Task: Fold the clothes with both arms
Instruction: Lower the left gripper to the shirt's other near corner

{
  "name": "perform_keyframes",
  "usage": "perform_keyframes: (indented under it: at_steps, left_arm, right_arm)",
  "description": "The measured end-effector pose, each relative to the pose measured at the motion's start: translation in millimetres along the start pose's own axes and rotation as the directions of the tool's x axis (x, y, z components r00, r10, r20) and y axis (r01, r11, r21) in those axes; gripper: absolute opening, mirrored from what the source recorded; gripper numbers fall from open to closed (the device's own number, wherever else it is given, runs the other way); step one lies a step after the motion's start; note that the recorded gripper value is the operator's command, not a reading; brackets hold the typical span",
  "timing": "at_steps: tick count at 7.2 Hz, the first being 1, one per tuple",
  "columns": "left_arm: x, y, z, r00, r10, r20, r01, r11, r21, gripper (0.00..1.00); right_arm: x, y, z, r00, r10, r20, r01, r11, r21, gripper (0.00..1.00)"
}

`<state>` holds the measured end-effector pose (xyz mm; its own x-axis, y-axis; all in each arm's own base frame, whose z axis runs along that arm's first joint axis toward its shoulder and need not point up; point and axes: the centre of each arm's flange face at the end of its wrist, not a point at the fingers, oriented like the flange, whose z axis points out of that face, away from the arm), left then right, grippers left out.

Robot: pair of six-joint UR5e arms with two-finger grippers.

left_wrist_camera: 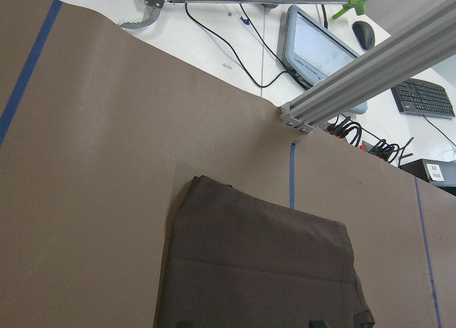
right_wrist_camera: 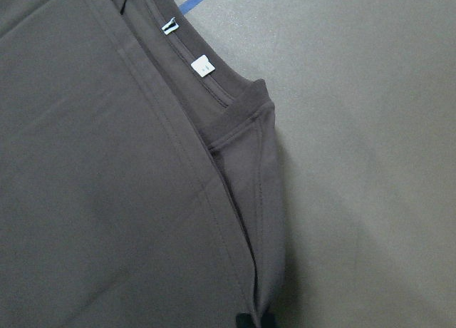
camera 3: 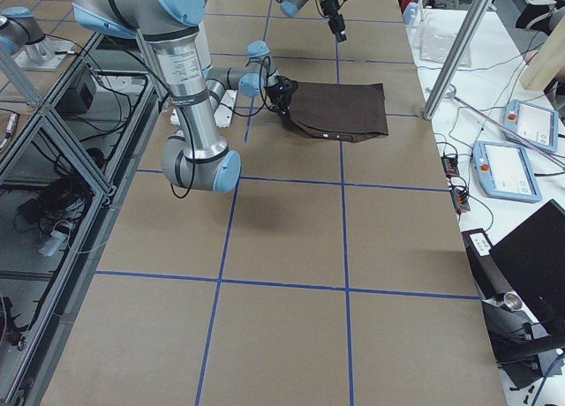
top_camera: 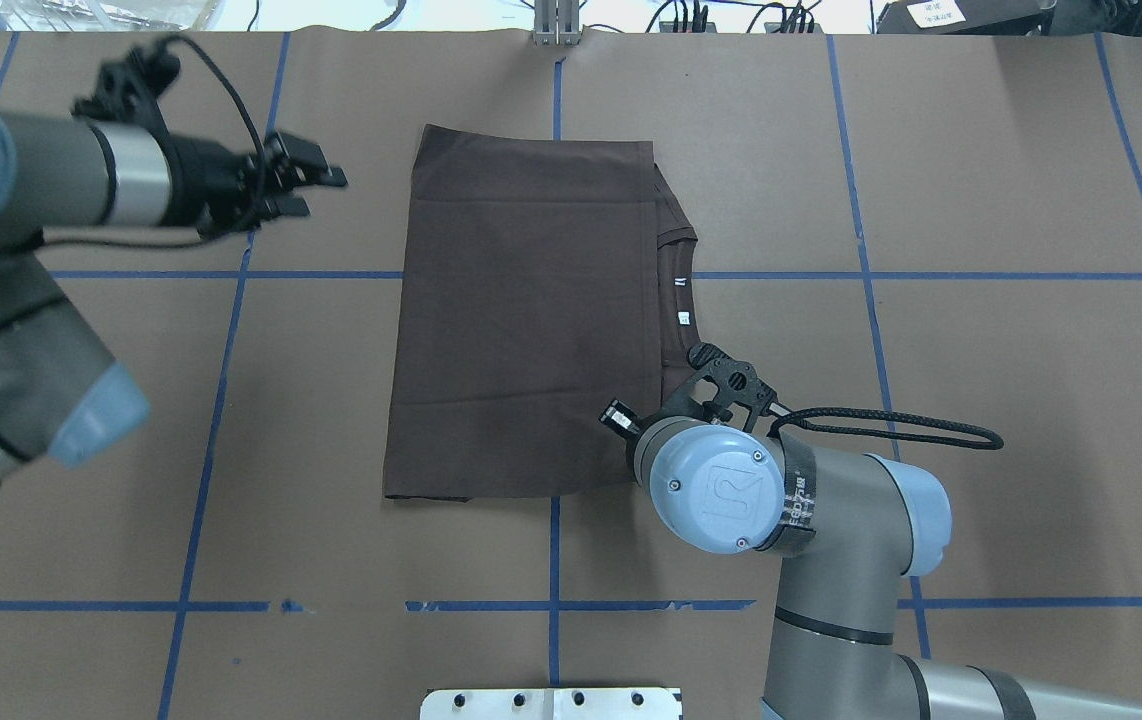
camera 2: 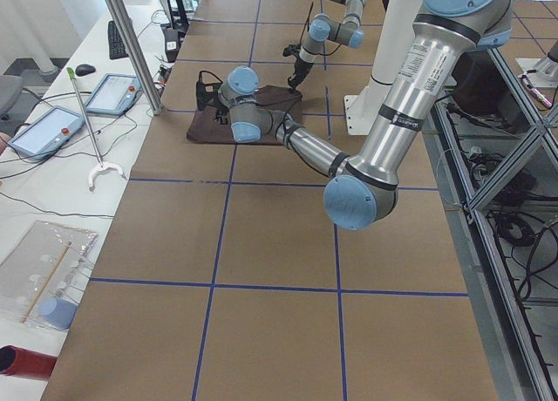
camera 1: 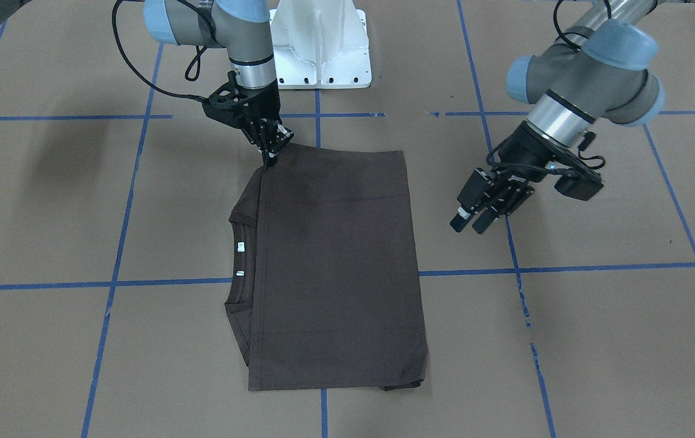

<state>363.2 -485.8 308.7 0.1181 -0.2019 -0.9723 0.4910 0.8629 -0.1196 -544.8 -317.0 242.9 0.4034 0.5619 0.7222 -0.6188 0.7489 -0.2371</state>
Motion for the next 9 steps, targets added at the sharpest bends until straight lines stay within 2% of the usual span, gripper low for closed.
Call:
perform_keyframes:
  at_steps: [1,3,5,6,7,8,9]
  left_arm:
    - [-20,58,14,0.999,-0.041,0.031,0.040,0.999,0.007,0.65]
    - [-44,140,33,0.990,-0.087,0.115,0.086,0.996,0.012,0.65]
    - [-50,192,40,0.976,-0.116,0.183,0.118,0.993,-0.002,0.63]
    - [-53,211,43,0.969,-0.124,0.212,0.128,0.992,-0.007,0.57]
    - [-56,224,46,0.961,-0.128,0.245,0.134,0.991,-0.008,0.47]
    - [-59,230,48,0.956,-0.129,0.265,0.136,0.991,-0.006,0.17]
    - [-59,233,49,0.952,-0.137,0.274,0.143,0.990,-0.002,0.00]
  right_arm:
    - [0,0,-3,1.000,0.000,0.004,0.000,1.000,-0.002,0.00]
    - [0,0,-3,1.000,-0.001,0.004,0.001,1.000,-0.001,0.00]
    - [0,1,-2,1.000,-0.002,0.003,0.002,1.000,0.000,0.00]
    - [0,1,-2,1.000,-0.002,0.002,0.002,1.000,0.000,0.00]
    - [0,1,-2,1.000,-0.002,0.002,0.002,1.000,0.001,0.00]
    - [0,1,-1,1.000,-0.003,0.001,0.003,1.000,0.001,0.00]
    - [0,2,-1,1.000,-0.003,0.001,0.003,1.000,0.001,0.00]
